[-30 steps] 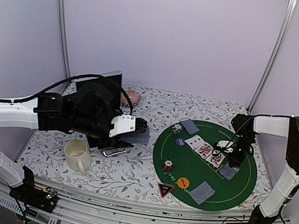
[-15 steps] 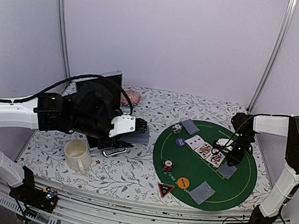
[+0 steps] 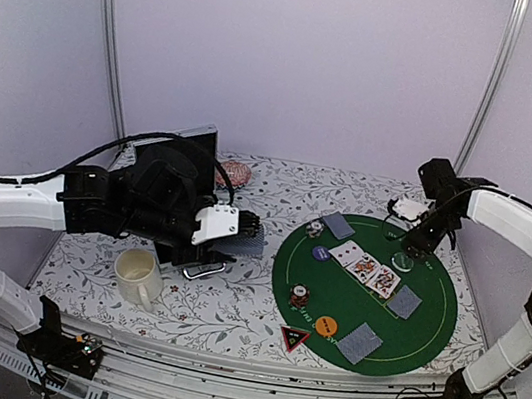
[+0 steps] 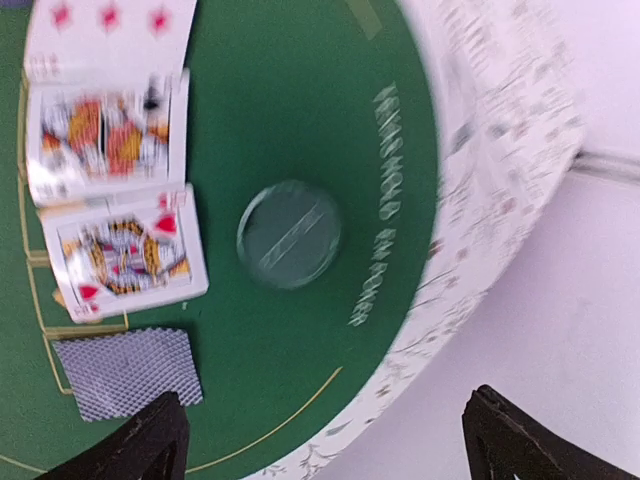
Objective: Distribute texas hold em gaming equipment
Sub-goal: Pick up the poker card from the face-down deck piles.
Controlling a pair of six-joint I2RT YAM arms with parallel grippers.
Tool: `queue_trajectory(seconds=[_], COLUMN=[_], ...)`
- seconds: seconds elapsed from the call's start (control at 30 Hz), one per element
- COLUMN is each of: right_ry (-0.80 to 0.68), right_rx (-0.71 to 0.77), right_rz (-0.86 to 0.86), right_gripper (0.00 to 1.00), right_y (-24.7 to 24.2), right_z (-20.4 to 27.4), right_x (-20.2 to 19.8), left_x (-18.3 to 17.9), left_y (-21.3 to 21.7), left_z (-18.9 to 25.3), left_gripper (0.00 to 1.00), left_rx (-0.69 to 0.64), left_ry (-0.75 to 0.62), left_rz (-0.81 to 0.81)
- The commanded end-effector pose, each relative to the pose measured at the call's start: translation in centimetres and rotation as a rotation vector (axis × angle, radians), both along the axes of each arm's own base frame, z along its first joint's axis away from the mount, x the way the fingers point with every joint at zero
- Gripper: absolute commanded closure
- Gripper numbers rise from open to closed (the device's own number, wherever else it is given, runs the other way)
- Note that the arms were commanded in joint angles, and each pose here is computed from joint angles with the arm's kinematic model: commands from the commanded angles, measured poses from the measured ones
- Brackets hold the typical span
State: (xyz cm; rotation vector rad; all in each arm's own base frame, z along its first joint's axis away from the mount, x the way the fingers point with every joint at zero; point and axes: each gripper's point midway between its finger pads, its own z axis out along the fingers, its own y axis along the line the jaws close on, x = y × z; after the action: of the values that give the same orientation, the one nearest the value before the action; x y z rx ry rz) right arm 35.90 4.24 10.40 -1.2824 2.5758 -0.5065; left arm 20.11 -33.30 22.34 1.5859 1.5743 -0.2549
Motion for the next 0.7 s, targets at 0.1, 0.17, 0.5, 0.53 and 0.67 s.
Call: queue_trajectory(seconds=[0.1,0.17,0.5,0.53,0.67], right_ry=[-0.565,-0.524,-0.004,0.046,0.168], right_rx=[0.795,1.134,1.56,1.539,1.449], right_rz=[0.123,0.185,0.164,0.166,0.261], right_gripper=[0.01,0.01,0.02,0.02,0.02], right_y=[16.4,20.5,32.5,33.7,37.5], right_z=[22.9,26.6,22.1,21.2,18.2], right_x=[0.4,-2.2,-9.7,-10.4,-13.0], left_x=[0.5,0.9,1.5,1.6,1.6], left_y=[0.3,0.4,0.5,0.6,0.5], left_z=[0.7,0.7,0.4,0.4,0.2], left_gripper=[0.49,0.49,0.49,0.49,0.48], left_rx=[-0.024,-0.023,-0.017,-0.016,-0.012], left_ry=[-0.041,-0.054,-0.075,-0.076,-0.074], left_rz=[0.012,0.027,0.053,0.055,0.055])
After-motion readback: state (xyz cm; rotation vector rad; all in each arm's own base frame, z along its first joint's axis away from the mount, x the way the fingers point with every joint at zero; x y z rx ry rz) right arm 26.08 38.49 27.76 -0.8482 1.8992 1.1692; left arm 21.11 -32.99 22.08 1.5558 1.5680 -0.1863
